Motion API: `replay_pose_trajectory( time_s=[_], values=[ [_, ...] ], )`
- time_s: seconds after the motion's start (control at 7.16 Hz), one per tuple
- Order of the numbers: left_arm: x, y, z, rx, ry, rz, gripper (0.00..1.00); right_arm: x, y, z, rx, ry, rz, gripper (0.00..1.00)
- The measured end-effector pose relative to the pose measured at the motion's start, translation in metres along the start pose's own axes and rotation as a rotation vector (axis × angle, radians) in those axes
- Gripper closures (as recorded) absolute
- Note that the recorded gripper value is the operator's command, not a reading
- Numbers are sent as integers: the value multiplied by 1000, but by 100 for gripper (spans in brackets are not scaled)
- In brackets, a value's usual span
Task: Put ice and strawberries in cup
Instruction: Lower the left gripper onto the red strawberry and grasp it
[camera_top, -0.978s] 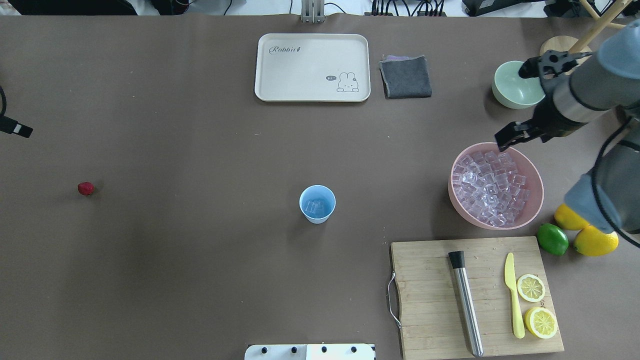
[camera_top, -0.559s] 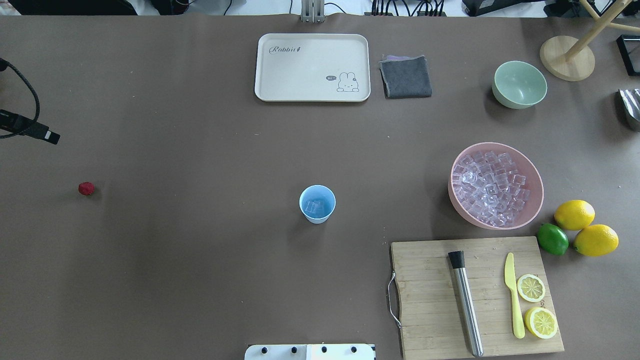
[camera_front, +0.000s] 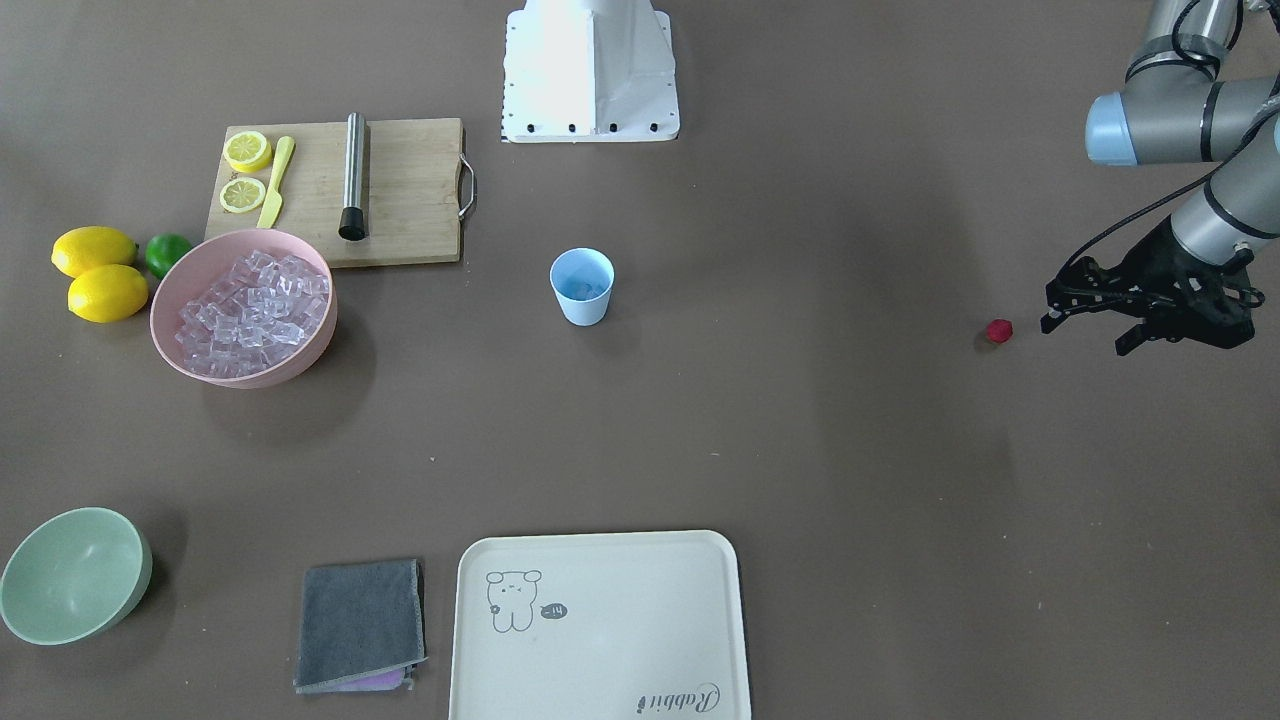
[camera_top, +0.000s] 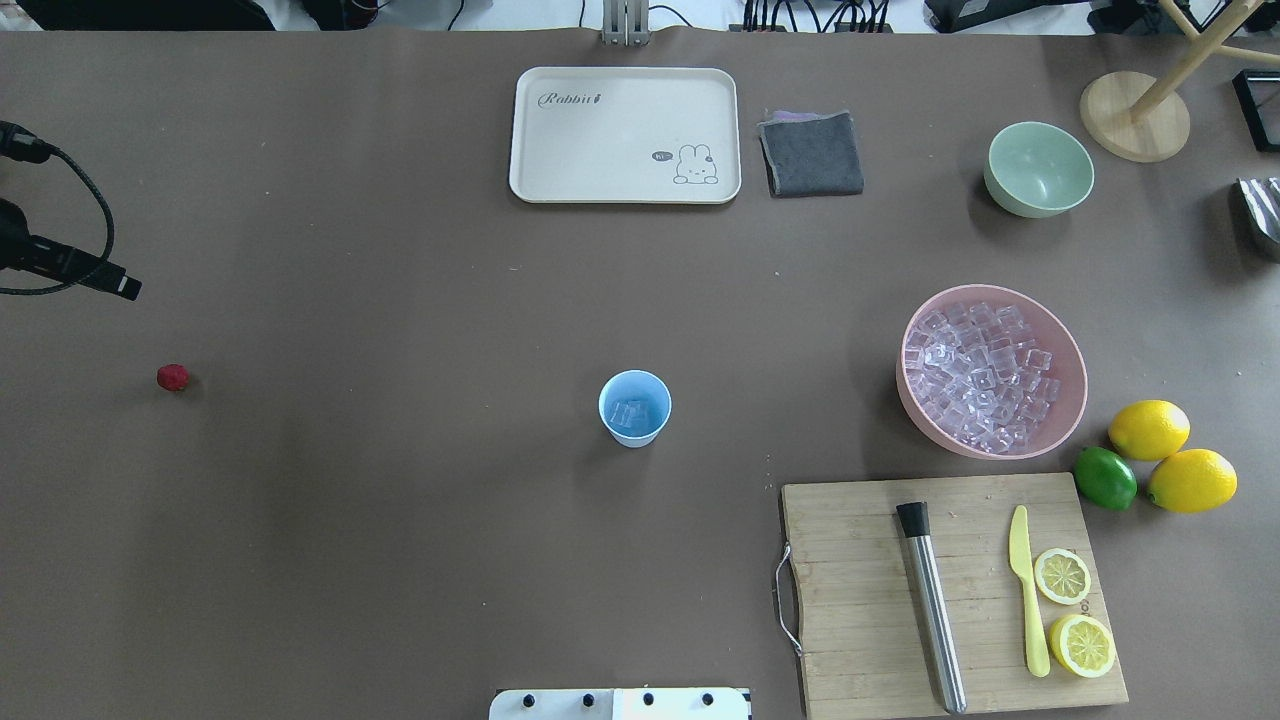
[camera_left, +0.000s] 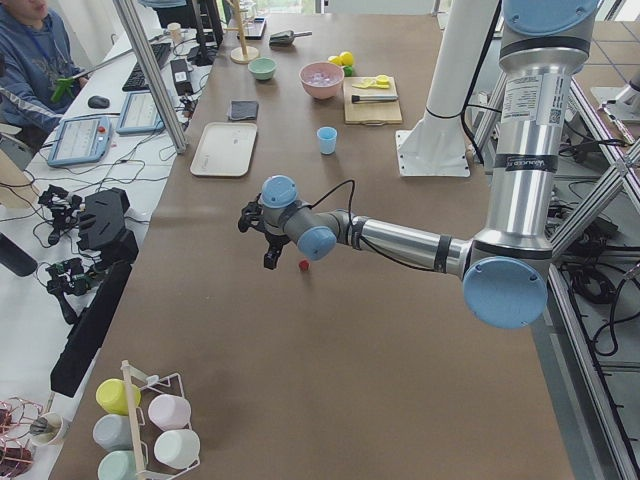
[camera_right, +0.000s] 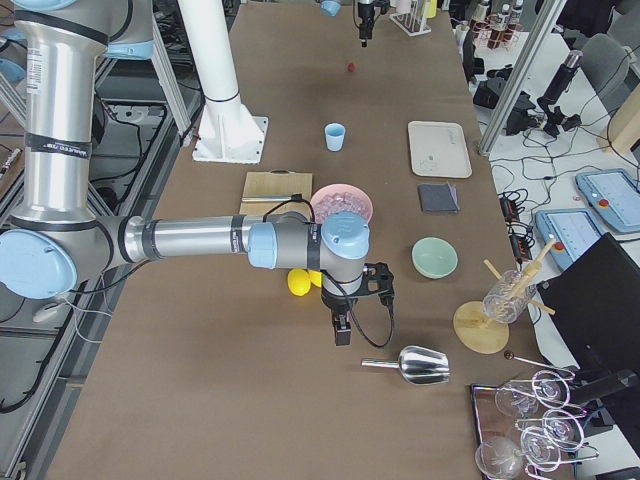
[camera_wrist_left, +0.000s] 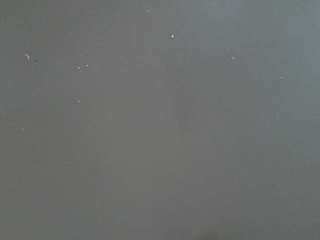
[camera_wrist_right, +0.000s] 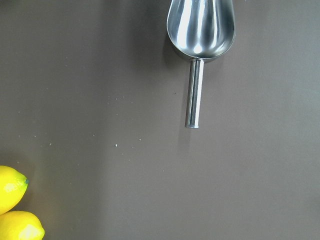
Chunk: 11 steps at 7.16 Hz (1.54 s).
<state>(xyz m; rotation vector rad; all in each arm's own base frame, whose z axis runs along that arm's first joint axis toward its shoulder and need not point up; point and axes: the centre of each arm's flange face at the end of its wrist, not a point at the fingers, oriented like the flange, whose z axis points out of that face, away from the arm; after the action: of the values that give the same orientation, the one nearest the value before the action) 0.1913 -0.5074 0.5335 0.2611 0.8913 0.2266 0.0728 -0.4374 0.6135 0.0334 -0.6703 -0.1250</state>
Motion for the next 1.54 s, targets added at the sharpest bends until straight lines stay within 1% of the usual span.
replay_pose_trajectory(
  time_s=[0.14, 0.42, 0.56, 0.7, 0.84, 0.98, 1.26, 1.54],
  values=[
    [2, 8, 14, -9, -8, 17, 2, -1, 0, -4, -9, -1, 10, 0],
    [10, 35, 45, -8, -14, 84, 1, -1, 2, -5, -16, -6, 3, 0],
    [15, 50, 59, 2, -30, 107, 2, -1, 3, -4, -17, -9, -8, 0],
    [21, 58, 69, 12, -51, 109, 2, -2, 3, -4, -17, -12, -14, 0],
    [26, 63, 75, 17, -61, 106, 3, -2, 3, -4, -17, -13, -16, 0],
    [31, 65, 77, 19, -62, 106, 8, -2, 3, -4, -17, -13, -17, 0],
    [36, 65, 80, 20, -59, 110, 14, -1, 4, -4, -16, -14, -17, 0],
    [40, 63, 82, 19, -55, 116, 14, -1, 4, -4, -16, -14, -17, 0]
  ],
)
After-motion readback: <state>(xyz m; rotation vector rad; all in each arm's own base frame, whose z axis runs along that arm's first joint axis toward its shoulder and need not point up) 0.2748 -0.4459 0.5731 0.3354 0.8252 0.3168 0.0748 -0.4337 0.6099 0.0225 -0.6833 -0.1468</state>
